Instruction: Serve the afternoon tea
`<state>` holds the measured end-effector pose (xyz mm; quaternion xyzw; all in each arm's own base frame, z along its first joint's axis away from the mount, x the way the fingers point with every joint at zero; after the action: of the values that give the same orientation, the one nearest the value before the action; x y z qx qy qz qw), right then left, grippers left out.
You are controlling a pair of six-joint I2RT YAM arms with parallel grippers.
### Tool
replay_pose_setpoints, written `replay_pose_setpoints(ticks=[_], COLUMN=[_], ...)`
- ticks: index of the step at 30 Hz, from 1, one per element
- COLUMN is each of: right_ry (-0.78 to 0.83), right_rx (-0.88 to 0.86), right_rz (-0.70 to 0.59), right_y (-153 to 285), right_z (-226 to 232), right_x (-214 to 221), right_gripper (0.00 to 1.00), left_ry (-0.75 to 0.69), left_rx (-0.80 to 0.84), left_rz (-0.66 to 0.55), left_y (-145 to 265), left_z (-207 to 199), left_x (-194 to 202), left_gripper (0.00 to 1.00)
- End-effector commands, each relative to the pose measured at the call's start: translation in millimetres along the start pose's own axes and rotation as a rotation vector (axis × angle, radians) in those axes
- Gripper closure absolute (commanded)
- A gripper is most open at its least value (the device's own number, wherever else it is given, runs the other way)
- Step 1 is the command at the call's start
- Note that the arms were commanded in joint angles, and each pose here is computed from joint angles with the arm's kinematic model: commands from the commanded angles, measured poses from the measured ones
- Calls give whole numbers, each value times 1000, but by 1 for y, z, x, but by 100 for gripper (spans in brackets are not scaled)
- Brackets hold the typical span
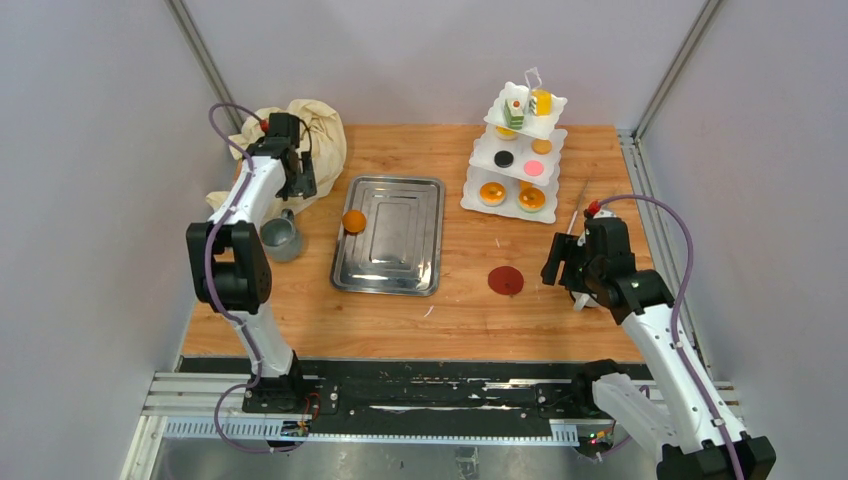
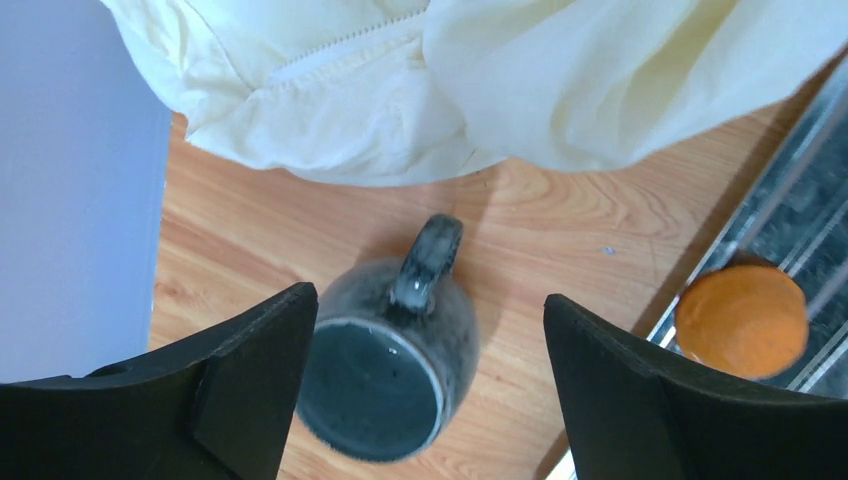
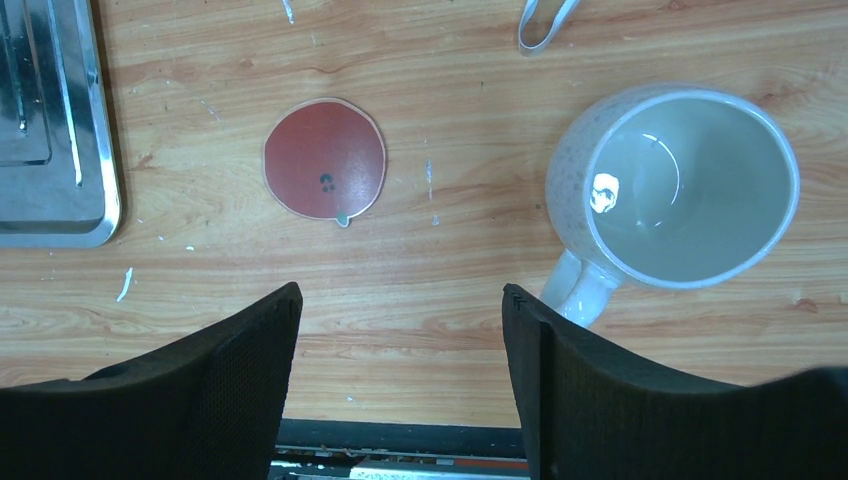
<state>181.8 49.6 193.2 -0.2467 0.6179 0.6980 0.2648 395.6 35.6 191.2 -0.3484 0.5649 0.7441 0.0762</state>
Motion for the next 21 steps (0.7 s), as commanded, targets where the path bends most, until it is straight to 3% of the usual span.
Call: replay_pose_setpoints(ticks=[1,10,17,19,21], right_ry=[25,29,32,35,32], right_rx=[12,6,10,13,13], right_rz=[10,19,21,23,20], right_y=[5,3,4,5,5], right_z=[-1,-1,-2,-3,-3], right_x=[3,4,7,8,9], right_gripper=[28,28,28,28,28], left_ry=[-73,-56,-22,3,28], left_rx=[-68,-205,-130,-90,-87], left_rz=[50,117,190,212,217], left_y=[-19,-43,-62,-64,-61], left_z=[1,11,10,10,12], left_x=[1,29,46,49,52], left_gripper=[14,27,33,41,56])
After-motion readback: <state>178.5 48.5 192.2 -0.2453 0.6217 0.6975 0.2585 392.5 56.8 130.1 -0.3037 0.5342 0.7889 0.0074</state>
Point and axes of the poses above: each gripper's point midway between its finger pads, its own y axis back along the fingers, its own z axis along the line the jaws close on, x = y × z, the point moved 6 cm from there along y, back along the fingers, and after that the axes turned 7 degrees about y, right-handed, at the moved point
